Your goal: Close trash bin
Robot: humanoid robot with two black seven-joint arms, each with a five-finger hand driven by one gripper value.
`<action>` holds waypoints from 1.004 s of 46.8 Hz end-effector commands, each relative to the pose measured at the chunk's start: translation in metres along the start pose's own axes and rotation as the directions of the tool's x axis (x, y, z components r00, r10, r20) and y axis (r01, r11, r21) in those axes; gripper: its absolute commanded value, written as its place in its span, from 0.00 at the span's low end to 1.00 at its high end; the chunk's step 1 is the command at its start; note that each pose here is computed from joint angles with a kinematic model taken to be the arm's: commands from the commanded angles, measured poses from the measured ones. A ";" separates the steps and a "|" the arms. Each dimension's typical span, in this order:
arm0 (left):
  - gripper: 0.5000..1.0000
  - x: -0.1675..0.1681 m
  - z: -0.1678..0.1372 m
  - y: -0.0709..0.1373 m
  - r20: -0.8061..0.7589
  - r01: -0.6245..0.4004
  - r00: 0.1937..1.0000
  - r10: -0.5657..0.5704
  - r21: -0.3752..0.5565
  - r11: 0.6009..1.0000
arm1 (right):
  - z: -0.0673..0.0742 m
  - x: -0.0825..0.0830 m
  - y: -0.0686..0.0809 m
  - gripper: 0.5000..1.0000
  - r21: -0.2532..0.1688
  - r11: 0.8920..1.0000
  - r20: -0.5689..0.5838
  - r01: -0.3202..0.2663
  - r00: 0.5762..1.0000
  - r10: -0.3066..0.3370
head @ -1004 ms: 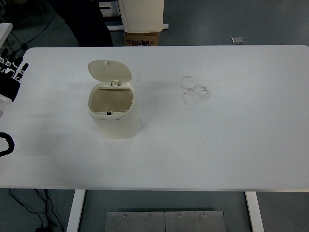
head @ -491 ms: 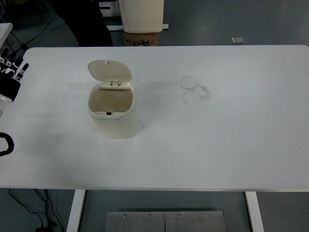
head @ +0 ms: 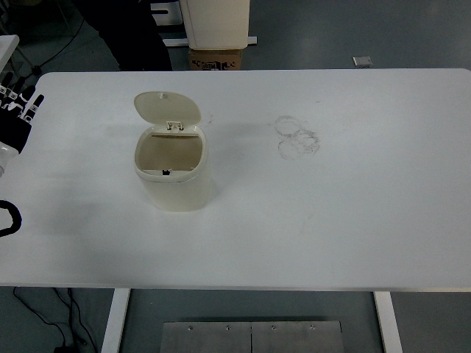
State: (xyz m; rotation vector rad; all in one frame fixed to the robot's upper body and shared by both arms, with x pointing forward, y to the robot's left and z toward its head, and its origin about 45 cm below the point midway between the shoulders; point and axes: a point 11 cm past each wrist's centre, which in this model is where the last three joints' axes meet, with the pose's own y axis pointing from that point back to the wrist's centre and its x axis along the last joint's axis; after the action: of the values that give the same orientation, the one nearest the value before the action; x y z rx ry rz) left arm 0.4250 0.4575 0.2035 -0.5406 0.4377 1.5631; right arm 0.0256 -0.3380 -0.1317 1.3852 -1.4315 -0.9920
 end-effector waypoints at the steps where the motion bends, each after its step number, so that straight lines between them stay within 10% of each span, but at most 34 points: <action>1: 1.00 0.001 0.001 0.000 0.003 -0.002 1.000 0.002 -0.001 1.000 | 0.000 0.000 0.000 0.98 0.001 1.000 0.000 0.000 1.000 0.000; 47: 1.00 -0.012 0.008 -0.011 0.001 0.022 1.000 -0.022 -0.017 1.000 | 0.000 0.000 0.000 0.98 0.001 1.000 0.000 0.000 1.000 0.000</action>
State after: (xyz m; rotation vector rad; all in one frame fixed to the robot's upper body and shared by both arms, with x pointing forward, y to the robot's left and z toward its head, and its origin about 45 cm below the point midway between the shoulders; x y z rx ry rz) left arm 0.4354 0.4531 0.2182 -0.5586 0.4151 1.5476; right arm 0.0256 -0.3380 -0.1317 1.3856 -1.4319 -0.9918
